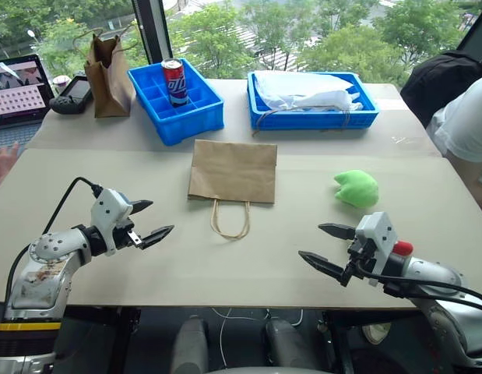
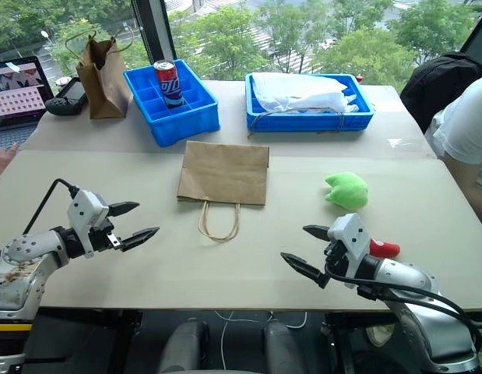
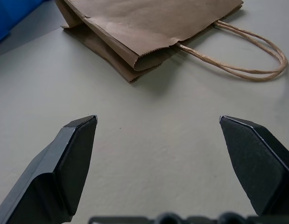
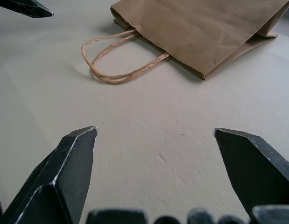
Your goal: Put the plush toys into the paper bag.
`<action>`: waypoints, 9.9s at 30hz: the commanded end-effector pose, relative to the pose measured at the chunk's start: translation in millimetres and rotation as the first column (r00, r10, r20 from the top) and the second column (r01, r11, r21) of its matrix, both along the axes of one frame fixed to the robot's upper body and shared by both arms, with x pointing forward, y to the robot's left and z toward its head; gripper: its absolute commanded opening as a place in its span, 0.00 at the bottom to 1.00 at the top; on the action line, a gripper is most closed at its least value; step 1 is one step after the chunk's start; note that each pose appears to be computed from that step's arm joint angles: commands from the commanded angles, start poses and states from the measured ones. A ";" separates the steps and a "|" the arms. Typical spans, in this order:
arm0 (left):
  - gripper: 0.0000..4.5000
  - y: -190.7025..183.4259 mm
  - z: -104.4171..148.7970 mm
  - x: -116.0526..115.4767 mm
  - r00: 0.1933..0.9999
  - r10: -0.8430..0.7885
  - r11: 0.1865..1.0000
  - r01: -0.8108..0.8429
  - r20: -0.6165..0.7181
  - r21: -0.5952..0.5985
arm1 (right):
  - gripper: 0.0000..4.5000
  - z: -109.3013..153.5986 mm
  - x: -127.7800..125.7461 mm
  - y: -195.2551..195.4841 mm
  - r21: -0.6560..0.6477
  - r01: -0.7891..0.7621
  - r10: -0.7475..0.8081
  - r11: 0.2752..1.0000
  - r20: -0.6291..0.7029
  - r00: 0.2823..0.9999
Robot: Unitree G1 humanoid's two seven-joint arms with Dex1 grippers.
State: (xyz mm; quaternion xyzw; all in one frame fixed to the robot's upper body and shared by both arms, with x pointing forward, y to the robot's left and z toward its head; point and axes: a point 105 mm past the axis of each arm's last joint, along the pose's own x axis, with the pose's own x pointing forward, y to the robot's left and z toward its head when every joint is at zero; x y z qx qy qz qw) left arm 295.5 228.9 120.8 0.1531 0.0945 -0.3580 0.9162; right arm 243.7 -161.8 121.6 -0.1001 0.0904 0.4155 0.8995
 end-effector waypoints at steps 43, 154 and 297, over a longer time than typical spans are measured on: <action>0.12 -113.5 14.5 51.8 0.539 -0.839 0.469 0.788 -0.078 0.399 | 1.00 42.5 -12.9 44.5 -0.029 -0.125 0.125 0.992 -0.019 0.992; 0.00 -188.7 174.7 13.1 0.710 -0.624 0.700 0.693 0.326 -0.170 | 0.86 106.0 39.5 -55.8 -0.151 0.256 -0.243 0.955 0.102 0.965; 0.00 -202.3 149.9 8.6 0.726 -0.683 0.583 0.473 -0.083 -0.660 | 1.00 71.8 26.7 -6.0 0.177 0.210 -0.156 0.962 -0.276 0.948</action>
